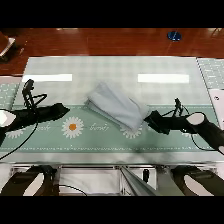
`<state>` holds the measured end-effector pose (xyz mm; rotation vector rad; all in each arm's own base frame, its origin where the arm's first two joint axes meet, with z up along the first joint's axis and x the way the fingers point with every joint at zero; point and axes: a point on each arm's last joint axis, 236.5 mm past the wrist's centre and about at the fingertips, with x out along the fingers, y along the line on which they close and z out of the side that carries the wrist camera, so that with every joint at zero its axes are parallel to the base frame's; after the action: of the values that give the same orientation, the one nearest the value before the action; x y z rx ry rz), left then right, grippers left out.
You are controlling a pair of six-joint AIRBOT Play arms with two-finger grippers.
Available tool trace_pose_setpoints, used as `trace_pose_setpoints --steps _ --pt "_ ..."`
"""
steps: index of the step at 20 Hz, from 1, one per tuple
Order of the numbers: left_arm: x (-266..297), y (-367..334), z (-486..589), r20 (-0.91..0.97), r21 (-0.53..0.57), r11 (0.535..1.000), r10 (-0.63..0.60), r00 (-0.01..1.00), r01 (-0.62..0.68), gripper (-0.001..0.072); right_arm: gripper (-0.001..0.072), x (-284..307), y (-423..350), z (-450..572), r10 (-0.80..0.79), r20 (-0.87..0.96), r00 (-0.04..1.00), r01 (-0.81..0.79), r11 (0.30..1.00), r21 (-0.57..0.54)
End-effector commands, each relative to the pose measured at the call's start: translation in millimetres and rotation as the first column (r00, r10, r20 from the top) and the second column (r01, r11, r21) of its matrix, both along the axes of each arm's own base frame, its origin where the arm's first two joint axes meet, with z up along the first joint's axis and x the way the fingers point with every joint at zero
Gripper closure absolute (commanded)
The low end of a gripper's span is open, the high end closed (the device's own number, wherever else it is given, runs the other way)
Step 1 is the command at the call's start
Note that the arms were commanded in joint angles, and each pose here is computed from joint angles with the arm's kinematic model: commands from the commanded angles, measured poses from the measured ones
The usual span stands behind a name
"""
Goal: Fold the shirts.
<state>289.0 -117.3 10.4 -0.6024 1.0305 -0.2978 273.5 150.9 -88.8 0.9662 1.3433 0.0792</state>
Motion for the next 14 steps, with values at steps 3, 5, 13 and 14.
trace_pose_setpoints --steps 3,5,13,14 --pt "0.4 -2.1 0.8 0.000 -0.011 1.000 0.000 1.000 0.000 0.0689 0.0303 19.0 35.2 -10.9 0.120 -0.060 0.991 -0.113 0.987 0.112" --pt "0.4 -2.1 0.1 -0.002 -0.011 1.000 0.000 1.000 0.000 0.0689 0.0319 22.9 53.2 -11.3 0.190 -0.051 0.980 -0.183 0.976 0.115" --pt "0.3 -2.2 -0.8 -0.006 -0.011 1.000 -0.001 1.000 0.001 0.0689 0.0692 98.9 103.9 121.4 0.475 0.337 0.813 -0.483 0.873 -0.067" --pt "0.3 -2.1 -0.8 -0.005 -0.011 1.000 -0.001 1.000 0.001 0.0689 0.0691 110.3 98.7 144.7 0.503 0.359 0.786 -0.490 0.861 -0.134"
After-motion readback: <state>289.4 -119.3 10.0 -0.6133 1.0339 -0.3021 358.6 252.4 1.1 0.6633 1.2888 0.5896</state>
